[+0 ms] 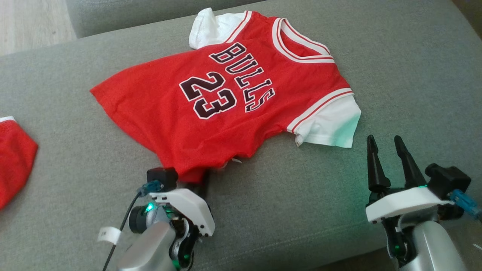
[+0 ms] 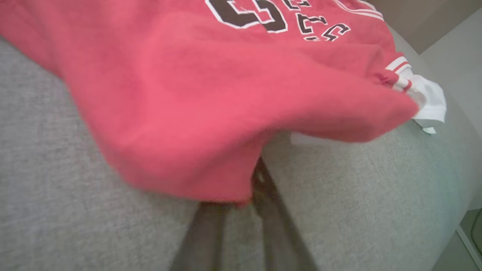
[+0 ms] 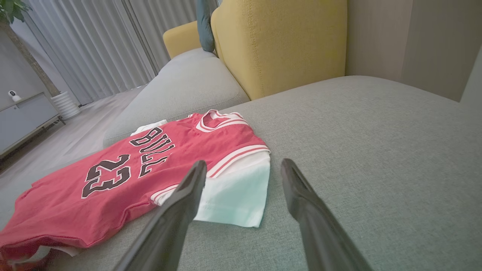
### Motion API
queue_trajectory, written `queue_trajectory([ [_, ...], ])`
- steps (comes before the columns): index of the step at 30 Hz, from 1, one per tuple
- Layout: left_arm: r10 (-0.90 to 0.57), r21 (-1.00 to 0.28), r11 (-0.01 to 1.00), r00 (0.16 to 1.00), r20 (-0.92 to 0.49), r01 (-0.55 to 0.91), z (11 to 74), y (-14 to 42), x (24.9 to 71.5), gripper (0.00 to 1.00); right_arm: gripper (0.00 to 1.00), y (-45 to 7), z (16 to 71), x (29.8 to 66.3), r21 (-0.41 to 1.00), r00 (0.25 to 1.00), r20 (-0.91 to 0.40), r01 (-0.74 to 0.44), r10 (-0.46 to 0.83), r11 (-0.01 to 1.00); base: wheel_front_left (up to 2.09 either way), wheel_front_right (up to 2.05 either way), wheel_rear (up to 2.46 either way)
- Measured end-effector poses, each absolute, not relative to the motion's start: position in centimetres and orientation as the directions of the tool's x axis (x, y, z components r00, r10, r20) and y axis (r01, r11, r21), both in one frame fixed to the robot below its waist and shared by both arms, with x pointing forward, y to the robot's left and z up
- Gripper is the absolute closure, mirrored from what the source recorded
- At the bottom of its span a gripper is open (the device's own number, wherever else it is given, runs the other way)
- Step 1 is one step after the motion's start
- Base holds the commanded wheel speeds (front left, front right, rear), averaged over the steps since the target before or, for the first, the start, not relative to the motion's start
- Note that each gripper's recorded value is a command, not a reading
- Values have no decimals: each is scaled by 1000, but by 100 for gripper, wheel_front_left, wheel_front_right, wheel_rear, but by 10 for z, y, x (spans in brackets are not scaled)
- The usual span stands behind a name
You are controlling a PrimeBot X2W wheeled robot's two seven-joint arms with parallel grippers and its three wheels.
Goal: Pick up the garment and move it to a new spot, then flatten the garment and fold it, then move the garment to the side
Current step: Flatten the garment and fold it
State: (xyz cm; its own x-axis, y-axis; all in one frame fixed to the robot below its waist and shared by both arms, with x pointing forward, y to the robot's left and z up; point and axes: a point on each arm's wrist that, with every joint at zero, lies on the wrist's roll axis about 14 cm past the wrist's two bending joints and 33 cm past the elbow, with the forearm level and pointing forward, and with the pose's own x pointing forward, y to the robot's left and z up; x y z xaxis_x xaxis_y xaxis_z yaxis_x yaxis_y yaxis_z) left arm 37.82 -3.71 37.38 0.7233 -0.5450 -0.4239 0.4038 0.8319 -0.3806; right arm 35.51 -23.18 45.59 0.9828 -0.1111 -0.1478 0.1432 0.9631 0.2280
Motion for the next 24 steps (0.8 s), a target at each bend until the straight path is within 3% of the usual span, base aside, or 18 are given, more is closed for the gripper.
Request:
queue_trajectory([
  [10,-536,-358,839,736,-413,410,377,-28,366,100,0,-230,450,356,238,981,-165,143,-105,961,0,0,0],
  [24,-367,-228,923,885,-286,309,416,44,375,100,0,-226,416,358,195,959,-267,150,-95,969,0,0,0],
])
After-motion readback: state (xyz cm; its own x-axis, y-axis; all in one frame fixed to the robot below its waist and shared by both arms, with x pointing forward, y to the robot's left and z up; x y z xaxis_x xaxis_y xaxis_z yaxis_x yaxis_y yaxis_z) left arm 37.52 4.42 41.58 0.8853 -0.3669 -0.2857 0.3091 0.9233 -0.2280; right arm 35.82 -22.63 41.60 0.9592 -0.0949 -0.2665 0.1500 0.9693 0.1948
